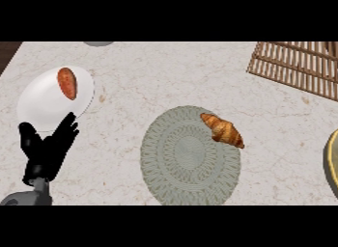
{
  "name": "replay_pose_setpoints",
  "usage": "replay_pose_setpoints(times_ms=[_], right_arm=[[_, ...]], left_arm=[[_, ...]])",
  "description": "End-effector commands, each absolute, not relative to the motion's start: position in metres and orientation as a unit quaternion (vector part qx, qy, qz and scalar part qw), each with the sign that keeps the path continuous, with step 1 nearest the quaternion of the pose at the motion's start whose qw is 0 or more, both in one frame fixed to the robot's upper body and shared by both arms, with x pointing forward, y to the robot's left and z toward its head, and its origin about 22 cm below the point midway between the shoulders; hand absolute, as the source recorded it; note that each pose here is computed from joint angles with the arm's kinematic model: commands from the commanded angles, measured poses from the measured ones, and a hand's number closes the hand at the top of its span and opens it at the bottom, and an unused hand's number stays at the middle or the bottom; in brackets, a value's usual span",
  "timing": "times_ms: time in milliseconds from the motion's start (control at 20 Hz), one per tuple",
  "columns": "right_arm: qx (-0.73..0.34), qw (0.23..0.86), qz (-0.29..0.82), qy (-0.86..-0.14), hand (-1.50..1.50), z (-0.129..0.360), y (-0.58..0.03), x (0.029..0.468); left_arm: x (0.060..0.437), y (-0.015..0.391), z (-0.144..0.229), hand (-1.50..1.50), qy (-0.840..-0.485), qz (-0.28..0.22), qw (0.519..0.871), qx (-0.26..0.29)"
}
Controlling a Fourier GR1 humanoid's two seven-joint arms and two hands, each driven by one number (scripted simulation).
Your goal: Pick the lemon from the placemat and place it in the tiered shelf
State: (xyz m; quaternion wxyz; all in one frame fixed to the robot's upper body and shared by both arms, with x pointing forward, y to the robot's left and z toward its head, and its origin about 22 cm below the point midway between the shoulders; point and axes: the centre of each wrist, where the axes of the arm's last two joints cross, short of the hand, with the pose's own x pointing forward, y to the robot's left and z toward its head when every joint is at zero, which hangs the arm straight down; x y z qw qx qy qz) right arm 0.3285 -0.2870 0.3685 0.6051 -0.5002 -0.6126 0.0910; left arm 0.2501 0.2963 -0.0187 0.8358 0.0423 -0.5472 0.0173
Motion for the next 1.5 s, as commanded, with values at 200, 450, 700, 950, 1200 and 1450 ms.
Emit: replay_pose_setpoints(times_ms=[200,450,700,950,1200,1450], right_arm=[[-0.508,0.613,0.097,-0.597,1.5,0.386,-0.345,0.359],[-0.495,0.624,0.127,-0.591,1.5,0.371,-0.37,0.37],[-0.507,0.619,0.149,-0.581,1.5,0.364,-0.385,0.39],[-0.515,0.616,0.152,-0.577,1.5,0.361,-0.389,0.404],[-0.528,0.611,0.146,-0.571,1.5,0.337,-0.399,0.417],[-0.537,0.596,0.135,-0.582,1.5,0.328,-0.4,0.423]], left_arm=[[0.259,0.271,-0.036,0.0,-0.529,0.011,0.848,0.037],[0.248,0.288,-0.026,0.0,-0.526,0.009,0.849,0.049],[0.254,0.289,-0.017,0.0,-0.537,0.017,0.843,0.033],[0.254,0.293,-0.016,0.0,-0.531,0.004,0.846,0.037],[0.247,0.287,-0.021,0.0,-0.534,-0.002,0.845,0.029],[0.273,0.278,-0.017,0.0,-0.539,0.002,0.842,0.027]])
